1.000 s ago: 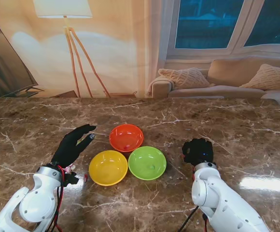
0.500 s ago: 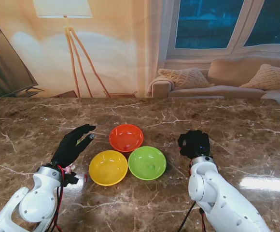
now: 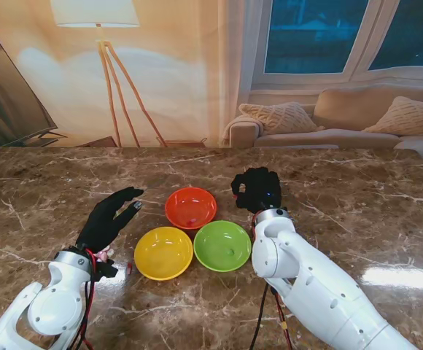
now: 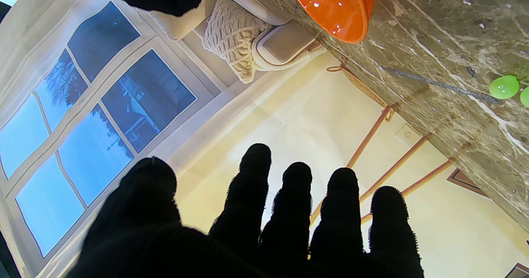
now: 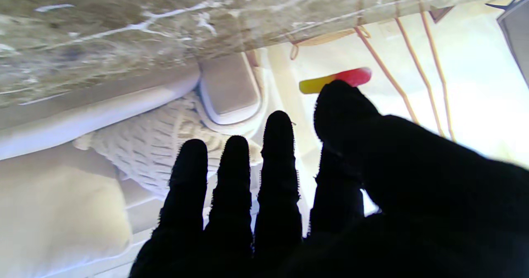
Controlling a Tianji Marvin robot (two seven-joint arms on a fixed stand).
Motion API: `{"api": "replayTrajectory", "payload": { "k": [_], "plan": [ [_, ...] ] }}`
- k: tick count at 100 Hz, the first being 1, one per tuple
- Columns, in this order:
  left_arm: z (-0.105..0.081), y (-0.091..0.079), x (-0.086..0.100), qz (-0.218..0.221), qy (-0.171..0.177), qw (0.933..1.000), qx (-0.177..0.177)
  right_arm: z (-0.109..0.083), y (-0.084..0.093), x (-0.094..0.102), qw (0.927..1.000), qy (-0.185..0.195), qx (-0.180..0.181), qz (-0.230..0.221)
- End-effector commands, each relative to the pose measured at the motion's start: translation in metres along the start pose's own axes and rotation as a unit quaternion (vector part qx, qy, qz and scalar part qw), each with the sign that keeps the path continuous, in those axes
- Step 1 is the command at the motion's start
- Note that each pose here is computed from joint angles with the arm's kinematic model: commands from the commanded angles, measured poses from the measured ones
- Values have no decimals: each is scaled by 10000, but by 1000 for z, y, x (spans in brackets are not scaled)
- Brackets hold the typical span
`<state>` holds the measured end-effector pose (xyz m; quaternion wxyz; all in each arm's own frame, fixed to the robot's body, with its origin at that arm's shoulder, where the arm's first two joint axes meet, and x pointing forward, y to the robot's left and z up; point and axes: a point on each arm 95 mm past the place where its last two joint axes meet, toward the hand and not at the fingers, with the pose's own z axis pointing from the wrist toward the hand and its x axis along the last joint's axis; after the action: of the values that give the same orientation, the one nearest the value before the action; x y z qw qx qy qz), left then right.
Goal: Portion candies into small dishes
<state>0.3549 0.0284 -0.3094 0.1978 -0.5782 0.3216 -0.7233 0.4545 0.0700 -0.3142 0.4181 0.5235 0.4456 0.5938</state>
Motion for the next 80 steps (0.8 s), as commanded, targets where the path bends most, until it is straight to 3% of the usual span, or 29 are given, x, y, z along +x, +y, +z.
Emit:
{"api": "replayTrajectory", "payload": {
  "k": [1,35,80],
  "plan": [
    [-2,1,-1,-6,-44,10000,-6,6,4,21,9998,71,8,187],
    [-2,-2,-1,-1,-76,10000,20,21,-11,63,9981,301,293,449],
    [-3,-3,-2,-2,-75,10000,13,25,-43,77,9943,301,859,554]
  ]
}}
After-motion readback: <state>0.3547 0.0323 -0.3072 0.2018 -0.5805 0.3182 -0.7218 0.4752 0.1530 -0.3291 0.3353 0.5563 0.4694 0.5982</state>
